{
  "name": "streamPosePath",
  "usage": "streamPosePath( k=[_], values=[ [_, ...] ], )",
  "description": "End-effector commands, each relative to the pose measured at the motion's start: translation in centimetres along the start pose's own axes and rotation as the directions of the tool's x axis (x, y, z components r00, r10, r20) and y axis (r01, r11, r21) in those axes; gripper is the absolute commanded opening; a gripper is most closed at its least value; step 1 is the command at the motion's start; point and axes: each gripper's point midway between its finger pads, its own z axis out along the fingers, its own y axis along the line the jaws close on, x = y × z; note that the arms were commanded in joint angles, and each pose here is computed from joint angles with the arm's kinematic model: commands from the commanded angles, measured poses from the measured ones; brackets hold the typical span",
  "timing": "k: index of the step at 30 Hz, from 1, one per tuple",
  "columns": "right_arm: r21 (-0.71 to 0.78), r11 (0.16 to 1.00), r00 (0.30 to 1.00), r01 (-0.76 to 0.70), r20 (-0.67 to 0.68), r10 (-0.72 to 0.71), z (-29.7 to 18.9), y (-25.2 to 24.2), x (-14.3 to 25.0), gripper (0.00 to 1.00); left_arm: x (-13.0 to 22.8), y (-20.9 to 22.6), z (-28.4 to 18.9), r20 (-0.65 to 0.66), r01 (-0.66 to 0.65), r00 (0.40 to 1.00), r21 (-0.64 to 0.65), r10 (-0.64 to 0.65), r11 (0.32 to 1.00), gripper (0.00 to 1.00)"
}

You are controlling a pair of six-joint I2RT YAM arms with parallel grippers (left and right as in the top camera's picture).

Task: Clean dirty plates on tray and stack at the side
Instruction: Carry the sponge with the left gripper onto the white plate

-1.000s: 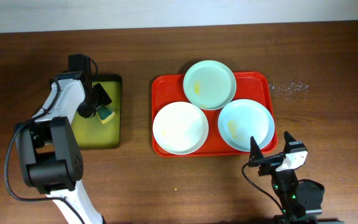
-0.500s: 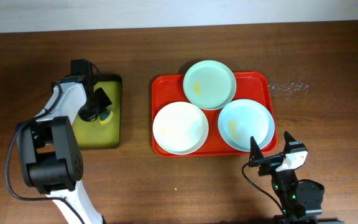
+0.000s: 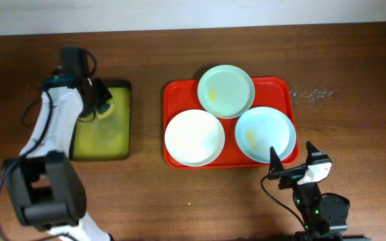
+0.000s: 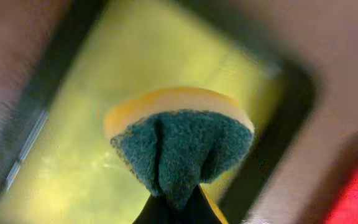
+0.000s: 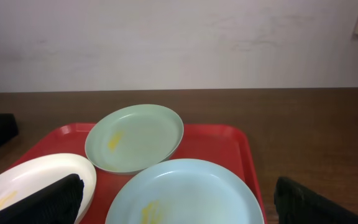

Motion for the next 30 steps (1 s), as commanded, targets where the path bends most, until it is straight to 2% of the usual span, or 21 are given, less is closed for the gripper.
streamPosePath(
  k=[1, 3, 5, 7, 8, 10, 12, 13, 14, 17, 20, 23, 25, 28, 29, 30],
  values=[
    [0.000, 1.000, 1.000, -0.004, -0.004, 0.004, 0.0, 0.1, 0.3, 0.99, 2.8, 1.6, 3.4, -0.107, -0.072, 0.992, -0.060, 0.065, 0.996, 0.00],
    [0.000, 1.000, 1.000, -0.004, -0.004, 0.004, 0.0, 0.1, 0.3, 0.99, 1.0, 0.9, 0.0, -0.068, -0.071, 0.995, -0.041, 0.068, 0.997, 0.00],
    [0.000, 1.000, 1.000, -0.004, -0.004, 0.004, 0.0, 0.1, 0.3, 0.99, -1.6, -0.9, -6.2, 0.044, -0.069, 0.997, 0.038, 0.067, 0.997, 0.00],
    [0.000, 1.000, 1.000, -0.004, -0.004, 0.004, 0.0, 0.1, 0.3, 0.99, -2.0, -2.3, -10.0, 0.120, -0.087, 0.990, 0.114, 0.073, 0.990, 0.00],
    [0.000, 1.000, 1.000, -0.004, -0.004, 0.004, 0.0, 0.1, 0.3, 0.99, -1.6, -2.7, -10.4, 0.119, -0.099, 0.989, 0.119, 0.085, 0.988, 0.00],
    [0.000, 1.000, 1.000, -0.004, -0.004, 0.004, 0.0, 0.1, 0.3, 0.99, 1.1, -3.8, -8.8, 0.045, -0.140, 0.990, 0.114, 0.136, 0.984, 0.00],
    [0.000, 1.000, 1.000, -0.004, -0.004, 0.004, 0.0, 0.1, 0.3, 0.99, 6.2, -6.0, -6.1, -0.101, -0.189, 0.972, 0.194, 0.212, 0.963, 0.00],
    [0.000, 1.000, 1.000, -0.004, -0.004, 0.004, 0.0, 0.1, 0.3, 0.99, 10.8, -8.8, -4.5, -0.183, -0.287, 0.918, 0.306, 0.352, 0.908, 0.00],
    [0.000, 1.000, 1.000, -0.004, -0.004, 0.004, 0.0, 0.1, 0.3, 0.99, 13.4, -9.9, -3.7, -0.217, -0.329, 0.885, 0.337, 0.413, 0.882, 0.00],
    [0.000, 1.000, 1.000, -0.004, -0.004, 0.004, 0.0, 0.1, 0.3, 0.99, 18.3, -13.2, -3.0, -0.213, -0.443, 0.812, 0.382, 0.543, 0.811, 0.00],
    [0.000, 1.000, 1.000, -0.004, -0.004, 0.004, 0.0, 0.1, 0.3, 0.99, 21.0, -17.2, -3.8, -0.119, -0.533, 0.764, 0.436, 0.634, 0.725, 0.00],
    [0.000, 1.000, 1.000, -0.004, -0.004, 0.004, 0.0, 0.1, 0.3, 0.99, 22.0, -17.3, -2.3, -0.121, -0.548, 0.788, 0.307, 0.603, 0.778, 0.00],
    [0.000, 1.000, 1.000, -0.004, -0.004, 0.004, 0.0, 0.1, 0.3, 0.99, 23.4, -18.1, -0.2, -0.123, -0.574, 0.773, 0.282, 0.623, 0.768, 0.00],
    [0.000, 1.000, 1.000, -0.004, -0.004, 0.004, 0.0, 0.1, 0.3, 0.99, 23.8, -19.5, 2.8, -0.090, -0.585, 0.773, 0.282, 0.628, 0.761, 0.00],
    [0.000, 1.000, 1.000, -0.004, -0.004, 0.004, 0.0, 0.1, 0.3, 0.99, 23.7, -19.8, 3.0, -0.081, -0.585, 0.775, 0.285, 0.627, 0.760, 0.04],
    [0.000, 1.000, 1.000, -0.004, -0.004, 0.004, 0.0, 0.1, 0.3, 0.99, 23.3, -19.8, 2.9, -0.070, -0.587, 0.777, 0.278, 0.625, 0.761, 0.27]
  ],
)
